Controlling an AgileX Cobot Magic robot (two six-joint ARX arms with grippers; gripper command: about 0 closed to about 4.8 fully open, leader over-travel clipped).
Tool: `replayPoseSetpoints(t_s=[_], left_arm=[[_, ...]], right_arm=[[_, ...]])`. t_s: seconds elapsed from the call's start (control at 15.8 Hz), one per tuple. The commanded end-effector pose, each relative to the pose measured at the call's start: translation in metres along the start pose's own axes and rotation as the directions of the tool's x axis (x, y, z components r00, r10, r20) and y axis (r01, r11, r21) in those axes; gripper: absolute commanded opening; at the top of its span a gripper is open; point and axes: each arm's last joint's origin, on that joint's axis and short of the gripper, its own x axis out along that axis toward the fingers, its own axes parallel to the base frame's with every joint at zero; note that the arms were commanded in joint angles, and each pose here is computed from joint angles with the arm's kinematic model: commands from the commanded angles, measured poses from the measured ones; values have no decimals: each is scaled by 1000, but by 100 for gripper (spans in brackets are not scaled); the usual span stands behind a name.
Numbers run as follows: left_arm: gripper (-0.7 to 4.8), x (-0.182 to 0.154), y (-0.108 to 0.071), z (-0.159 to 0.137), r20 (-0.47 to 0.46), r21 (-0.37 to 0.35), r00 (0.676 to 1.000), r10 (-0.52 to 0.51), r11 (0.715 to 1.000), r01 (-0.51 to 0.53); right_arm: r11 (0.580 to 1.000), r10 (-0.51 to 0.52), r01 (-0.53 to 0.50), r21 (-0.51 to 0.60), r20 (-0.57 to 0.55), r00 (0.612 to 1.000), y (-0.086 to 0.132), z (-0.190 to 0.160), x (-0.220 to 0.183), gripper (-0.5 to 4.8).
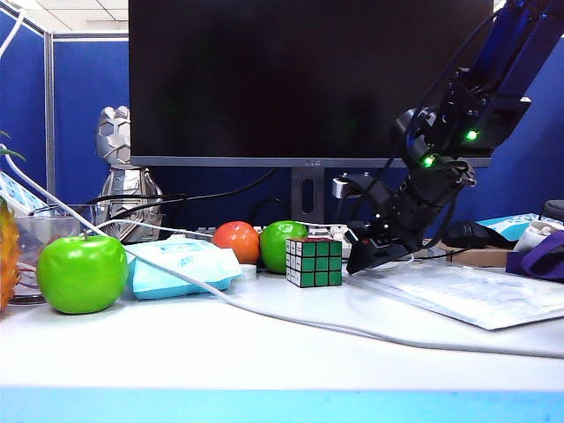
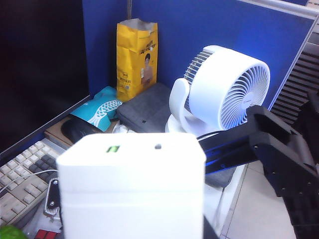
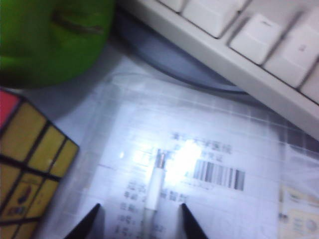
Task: Pick up the Type-C charging cable and the charging base, insert one end of the Type-C charger into the corresponding slot on the base, and finally place the plugged-in charger back on the table.
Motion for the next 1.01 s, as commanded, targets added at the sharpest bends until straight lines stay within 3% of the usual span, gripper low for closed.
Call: replayPoseSetpoints(t_s=[0.06,0.13,0.44,0.76,1.01], left_arm=[[-6,-3,-1,3,25,11,1000,-4,1000,4],[-6,-3,-1,3,25,11,1000,-5,1000,5],[-6,-3,-1,2,9,4,1000,-2,1000,2],[-6,-3,-1,1,6,2,1000,-2,1000,2],[-6,-3,-2,1,7,2,1000,-2,1000,2]], right_arm=[[1000,10,-10,-11,-11,1000,-1,3,5,25],[1000,13,-13,-7,-24,1000,-1,3,6,-3],[1000,7,-6,-16,2,1000,-5,36,-14,-3],[999,-30,34,-41,97,995,-6,89,-81,-3],[991,-67,85,-105,167,984,7,119,-168,-3]])
